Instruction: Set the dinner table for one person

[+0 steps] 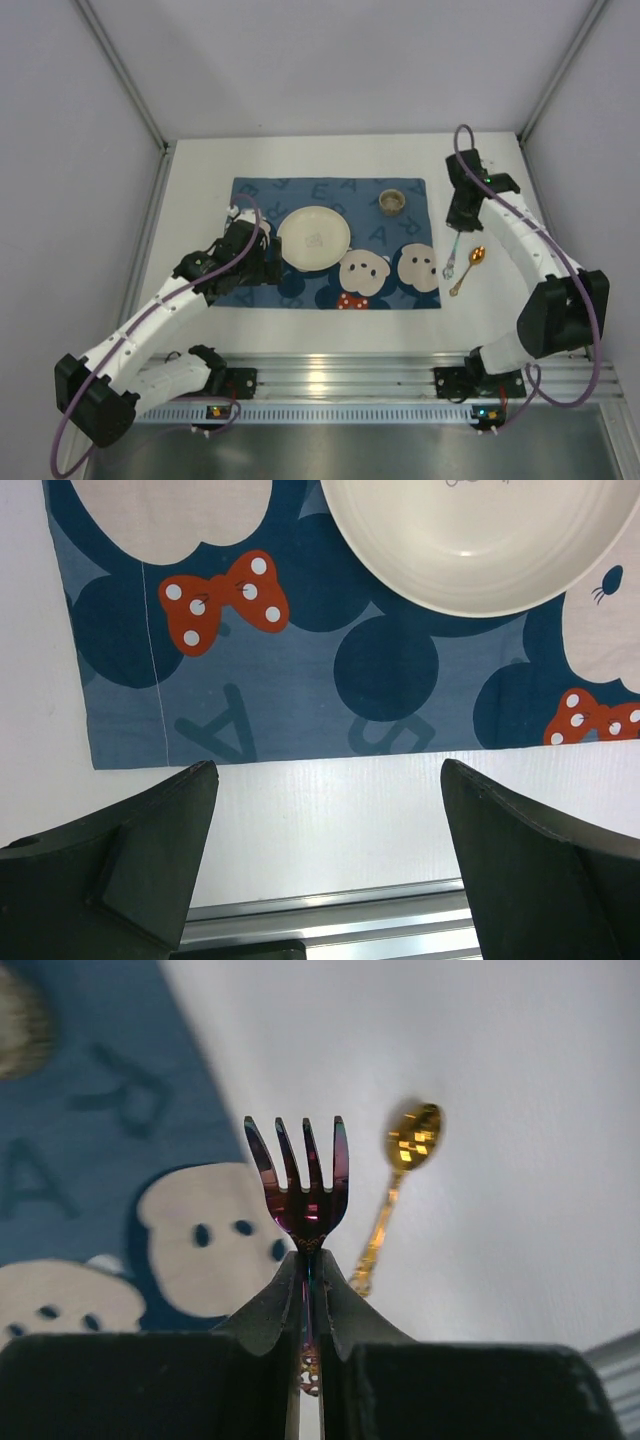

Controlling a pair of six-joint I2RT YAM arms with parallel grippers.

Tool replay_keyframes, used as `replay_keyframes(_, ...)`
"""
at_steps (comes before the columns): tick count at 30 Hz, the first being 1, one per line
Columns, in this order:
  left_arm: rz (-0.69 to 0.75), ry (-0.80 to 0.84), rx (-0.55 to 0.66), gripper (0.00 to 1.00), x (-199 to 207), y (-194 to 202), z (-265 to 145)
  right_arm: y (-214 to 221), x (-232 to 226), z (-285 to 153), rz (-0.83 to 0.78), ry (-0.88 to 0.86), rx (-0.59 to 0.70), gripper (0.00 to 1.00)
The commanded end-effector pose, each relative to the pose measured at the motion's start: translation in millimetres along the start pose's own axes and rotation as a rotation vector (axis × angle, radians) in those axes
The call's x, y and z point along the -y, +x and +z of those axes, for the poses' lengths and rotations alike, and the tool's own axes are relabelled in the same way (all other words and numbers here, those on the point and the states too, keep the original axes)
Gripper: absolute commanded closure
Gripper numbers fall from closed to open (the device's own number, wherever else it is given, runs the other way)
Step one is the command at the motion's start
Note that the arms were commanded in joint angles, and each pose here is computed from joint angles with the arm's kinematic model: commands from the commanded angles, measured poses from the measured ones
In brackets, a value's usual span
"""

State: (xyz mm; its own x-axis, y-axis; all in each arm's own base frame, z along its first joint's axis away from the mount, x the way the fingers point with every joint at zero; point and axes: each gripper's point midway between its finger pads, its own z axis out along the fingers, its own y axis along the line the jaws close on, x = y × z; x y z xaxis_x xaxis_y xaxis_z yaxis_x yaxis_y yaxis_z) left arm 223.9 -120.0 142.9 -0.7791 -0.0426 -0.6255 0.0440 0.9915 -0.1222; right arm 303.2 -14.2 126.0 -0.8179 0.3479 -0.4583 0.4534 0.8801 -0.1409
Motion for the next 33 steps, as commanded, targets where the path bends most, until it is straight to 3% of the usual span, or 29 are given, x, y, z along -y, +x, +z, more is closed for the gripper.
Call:
replay_keyframes(1, -0.016, 0.025, 0.03, 0.02, 6, -7, 4, -7, -57, -68, -0.091, -0.124, 0.13, 1.0)
replay_keyframes(4, -0.015, 0.028, 0.032, 0.02, 7, -8, 3, 15, -125, -85, -0.142, -0.332, 0.113, 1.0)
replay_keyframes(11, -0.023, 0.032, 0.055, 0.02, 5, -11, -2, 57, -211, -60, -0.264, -0.393, 0.014, 1.0)
replay_keyframes(23, -0.04, 0.027, 0.09, 0.01, 2, -15, -8, 76, -241, -5, -0.342, -0.316, -0.053, 1.0)
replay_keyframes(33, -0.035, 0.031, 0.08, 0.02, 3, -13, -6, 73, -247, -12, -0.337, -0.34, -0.045, 1.0)
